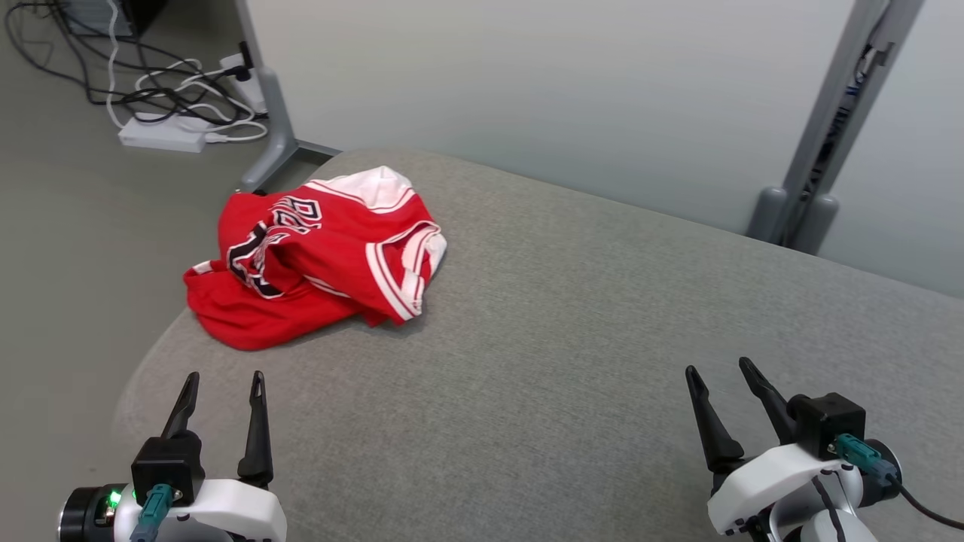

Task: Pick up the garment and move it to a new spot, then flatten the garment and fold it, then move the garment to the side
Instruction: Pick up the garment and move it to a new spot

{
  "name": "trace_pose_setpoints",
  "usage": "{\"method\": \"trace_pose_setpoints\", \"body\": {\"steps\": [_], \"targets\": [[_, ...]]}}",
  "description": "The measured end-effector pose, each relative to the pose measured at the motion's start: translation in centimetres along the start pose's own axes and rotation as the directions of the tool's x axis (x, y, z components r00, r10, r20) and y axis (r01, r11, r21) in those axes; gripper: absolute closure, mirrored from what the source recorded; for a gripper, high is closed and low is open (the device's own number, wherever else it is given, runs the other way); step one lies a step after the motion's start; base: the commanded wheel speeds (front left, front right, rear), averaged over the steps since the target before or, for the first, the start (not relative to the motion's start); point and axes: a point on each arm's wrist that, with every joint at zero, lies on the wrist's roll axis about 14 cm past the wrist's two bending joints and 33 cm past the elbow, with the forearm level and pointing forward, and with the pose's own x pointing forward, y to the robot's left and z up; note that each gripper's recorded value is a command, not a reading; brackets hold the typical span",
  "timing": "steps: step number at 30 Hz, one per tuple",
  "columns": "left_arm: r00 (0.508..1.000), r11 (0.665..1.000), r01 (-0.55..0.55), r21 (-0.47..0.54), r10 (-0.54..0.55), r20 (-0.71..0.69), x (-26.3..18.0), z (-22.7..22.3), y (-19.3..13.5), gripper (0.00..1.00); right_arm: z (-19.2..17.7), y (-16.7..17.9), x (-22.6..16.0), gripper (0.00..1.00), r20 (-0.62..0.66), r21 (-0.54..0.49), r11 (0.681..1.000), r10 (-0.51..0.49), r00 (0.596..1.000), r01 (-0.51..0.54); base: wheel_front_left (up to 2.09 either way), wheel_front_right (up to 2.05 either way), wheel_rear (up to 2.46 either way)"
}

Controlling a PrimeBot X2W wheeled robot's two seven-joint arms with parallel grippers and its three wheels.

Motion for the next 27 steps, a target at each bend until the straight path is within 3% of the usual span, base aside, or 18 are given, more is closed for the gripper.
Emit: {"method": "trace_pose_setpoints", "body": {"steps": [11,27], "targets": [[0.996,0.996,-0.088,0.002,0.088,-0.002,-1.8,-0.1,3.0,0.00,-0.6,3.2,1.4,0.00,-0.018,0.003,0.995,0.096,0.995,-0.096,0.00,0.00,0.00],[0.999,0.999,-0.041,0.030,0.040,0.035,-0.4,1.4,2.0,0.00,-0.9,2.7,1.1,0.00,-0.027,0.003,0.997,0.082,0.996,-0.082,0.00,0.00,0.00]]}}
